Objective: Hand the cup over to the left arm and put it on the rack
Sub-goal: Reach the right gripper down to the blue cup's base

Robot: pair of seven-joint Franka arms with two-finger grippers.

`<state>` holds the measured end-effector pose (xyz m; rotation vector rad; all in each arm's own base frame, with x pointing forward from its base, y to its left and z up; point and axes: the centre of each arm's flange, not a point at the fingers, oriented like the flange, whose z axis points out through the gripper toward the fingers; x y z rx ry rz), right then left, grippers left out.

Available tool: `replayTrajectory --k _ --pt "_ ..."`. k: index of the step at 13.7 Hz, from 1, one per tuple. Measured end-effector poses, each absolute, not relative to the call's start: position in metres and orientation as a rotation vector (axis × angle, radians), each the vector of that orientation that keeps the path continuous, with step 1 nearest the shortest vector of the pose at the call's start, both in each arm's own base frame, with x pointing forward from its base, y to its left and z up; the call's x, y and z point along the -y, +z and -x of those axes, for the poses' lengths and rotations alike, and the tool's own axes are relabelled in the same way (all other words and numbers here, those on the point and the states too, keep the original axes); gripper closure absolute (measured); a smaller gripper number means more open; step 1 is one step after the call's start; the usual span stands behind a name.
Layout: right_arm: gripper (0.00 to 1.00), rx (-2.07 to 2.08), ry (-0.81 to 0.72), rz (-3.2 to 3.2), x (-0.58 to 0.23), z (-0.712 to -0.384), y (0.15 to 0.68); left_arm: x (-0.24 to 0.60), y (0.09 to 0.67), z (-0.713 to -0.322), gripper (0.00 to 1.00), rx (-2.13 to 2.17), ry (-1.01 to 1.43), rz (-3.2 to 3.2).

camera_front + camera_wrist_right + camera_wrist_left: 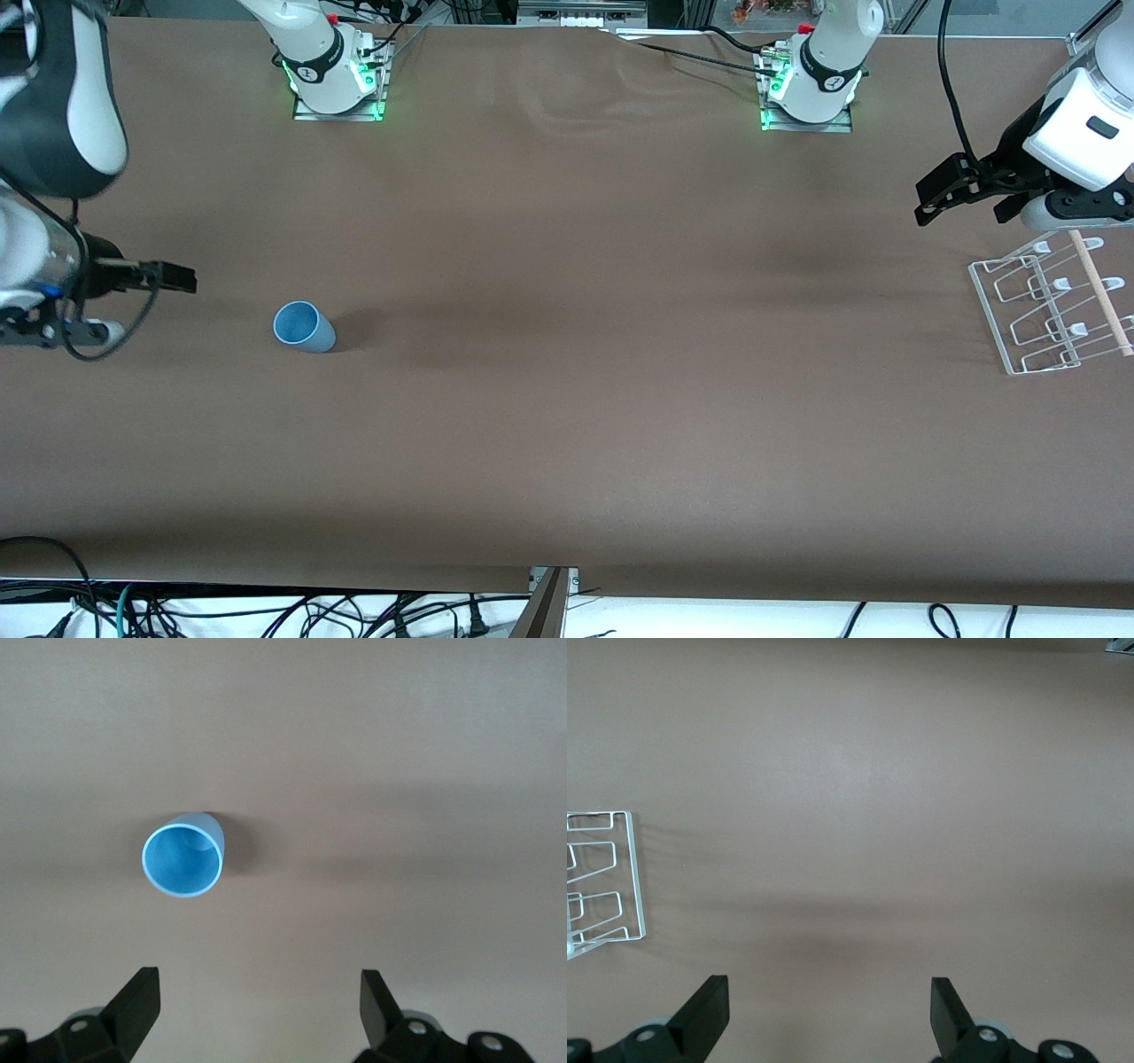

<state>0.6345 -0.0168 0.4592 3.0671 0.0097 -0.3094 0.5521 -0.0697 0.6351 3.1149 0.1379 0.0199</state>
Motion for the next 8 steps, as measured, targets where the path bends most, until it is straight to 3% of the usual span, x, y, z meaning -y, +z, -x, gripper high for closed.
replayTrajectory --k 8 --pt "0.0 -0.055 -0.202 -3.088 0.008 -0.623 0.341 0.069 0.635 -0.552 0.0 -0.139 0.02 -3.115"
